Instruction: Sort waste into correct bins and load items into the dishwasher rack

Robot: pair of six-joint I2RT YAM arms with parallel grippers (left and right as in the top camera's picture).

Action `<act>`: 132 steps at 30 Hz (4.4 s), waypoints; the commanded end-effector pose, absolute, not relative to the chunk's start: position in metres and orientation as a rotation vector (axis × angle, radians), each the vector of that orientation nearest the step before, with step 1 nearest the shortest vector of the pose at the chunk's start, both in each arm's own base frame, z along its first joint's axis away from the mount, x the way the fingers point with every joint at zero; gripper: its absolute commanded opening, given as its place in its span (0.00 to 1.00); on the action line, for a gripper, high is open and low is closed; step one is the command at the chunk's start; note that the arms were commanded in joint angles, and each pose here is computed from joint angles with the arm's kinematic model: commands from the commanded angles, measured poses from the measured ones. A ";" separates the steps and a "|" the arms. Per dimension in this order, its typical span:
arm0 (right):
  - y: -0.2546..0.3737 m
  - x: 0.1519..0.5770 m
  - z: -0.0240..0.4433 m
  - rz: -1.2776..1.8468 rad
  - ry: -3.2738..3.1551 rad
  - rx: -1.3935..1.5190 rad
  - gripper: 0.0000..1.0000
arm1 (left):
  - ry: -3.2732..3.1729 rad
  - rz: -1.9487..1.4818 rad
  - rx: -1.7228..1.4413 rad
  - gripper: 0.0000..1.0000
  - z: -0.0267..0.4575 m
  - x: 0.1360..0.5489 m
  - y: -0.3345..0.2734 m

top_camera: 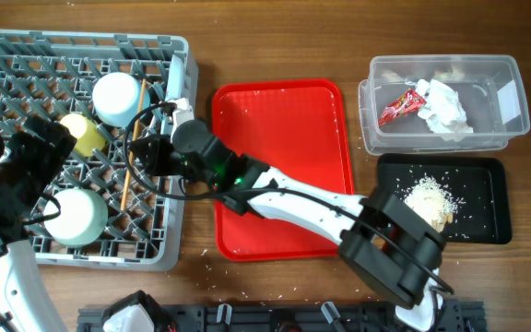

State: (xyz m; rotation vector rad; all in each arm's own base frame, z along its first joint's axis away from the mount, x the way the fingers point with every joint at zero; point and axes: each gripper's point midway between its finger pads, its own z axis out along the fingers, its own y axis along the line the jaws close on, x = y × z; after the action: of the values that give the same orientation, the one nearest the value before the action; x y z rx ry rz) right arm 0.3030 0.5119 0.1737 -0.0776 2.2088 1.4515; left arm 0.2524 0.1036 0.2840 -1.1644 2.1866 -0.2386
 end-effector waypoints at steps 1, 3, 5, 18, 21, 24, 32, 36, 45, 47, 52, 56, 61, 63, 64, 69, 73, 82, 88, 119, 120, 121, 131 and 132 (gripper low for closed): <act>0.512 0.311 0.169 1.360 2.161 -0.144 0.20 | 2.175 -0.241 -1.180 1.00 0.285 0.252 0.105; 0.512 0.310 0.168 1.341 2.154 -0.176 0.42 | 2.175 -0.241 -1.180 1.00 0.285 0.252 0.105; 0.513 0.307 0.169 1.329 2.145 -0.242 0.51 | 2.175 -0.241 -1.180 1.00 0.285 0.252 0.105; 0.249 0.337 0.298 0.689 2.225 0.106 0.95 | 2.176 -0.241 -1.180 1.00 0.285 0.252 0.105; 0.183 0.312 0.279 0.408 2.333 0.226 0.94 | 2.175 -0.241 -1.180 1.00 0.285 0.252 0.105; 0.136 0.276 0.246 0.114 2.421 0.344 0.92 | 2.176 -0.241 -1.179 1.00 0.285 0.252 0.105; 0.155 0.255 0.195 0.028 2.467 0.261 1.00 | 2.176 -0.241 -1.179 1.00 0.285 0.252 0.105; 0.175 0.253 0.194 0.161 2.502 0.250 0.99 | 2.176 -0.241 -1.179 1.00 0.285 0.252 0.105; 0.178 0.251 0.192 0.182 2.521 0.240 1.00 | 2.176 -0.241 -1.179 1.00 0.285 0.252 0.105; 0.182 0.255 0.192 0.190 2.505 0.193 1.00 | 2.176 -0.241 -1.179 1.00 0.285 0.252 0.105; 0.198 0.279 0.196 0.344 2.321 -0.142 1.00 | 2.176 -0.241 -1.179 1.00 0.285 0.252 0.105; 0.175 0.280 0.171 0.600 2.208 -0.130 1.00 | 2.176 -0.241 -1.179 1.00 0.285 0.252 0.105; 0.133 0.260 0.150 0.683 1.924 -0.086 1.00 | 2.176 -0.241 -1.179 1.00 0.285 0.252 0.105; 0.122 0.249 0.147 0.691 1.823 -0.069 1.00 | 2.176 -0.241 -1.180 1.00 0.285 0.252 0.105; 0.117 0.246 0.147 0.687 1.788 -0.060 1.00 | 2.176 -0.241 -1.179 1.00 0.285 0.252 0.105; 0.100 0.239 0.159 0.598 1.676 -0.092 1.00 | 2.176 -0.241 -1.179 1.00 0.285 0.252 0.105; 0.070 0.241 0.157 0.523 1.673 0.018 1.00 | 2.176 -0.241 -1.179 1.00 0.285 0.252 0.105; 0.028 0.247 0.169 0.209 1.600 -0.043 1.00 | 2.176 -0.241 -1.179 1.00 0.285 0.252 0.105; 0.003 0.246 0.178 0.127 1.561 0.038 1.00 | 2.176 -0.241 -1.179 1.00 0.285 0.252 0.105; -0.001 0.246 0.177 0.024 1.563 -0.024 1.00 | 2.176 -0.241 -1.179 1.00 0.285 0.252 0.105; -0.001 0.246 0.177 0.024 1.563 -0.024 1.00 | 2.176 -0.241 -1.179 1.00 0.285 0.252 0.105; -0.001 0.246 0.177 0.024 1.563 -0.024 1.00 | 2.176 -0.241 -1.179 1.00 0.285 0.252 0.105; -0.001 0.246 0.177 0.024 1.563 -0.024 1.00 | 2.176 -0.241 -1.179 1.00 0.285 0.252 0.105; -0.001 0.246 0.177 0.024 1.563 -0.024 1.00 | 2.176 -0.241 -1.179 1.00 0.285 0.252 0.105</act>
State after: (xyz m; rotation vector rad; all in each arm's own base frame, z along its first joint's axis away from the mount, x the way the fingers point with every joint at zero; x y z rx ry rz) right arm 0.2471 0.0007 0.1735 -0.0168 1.5791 0.0497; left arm 0.2518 0.1038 0.2831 -1.1693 2.1895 -0.2382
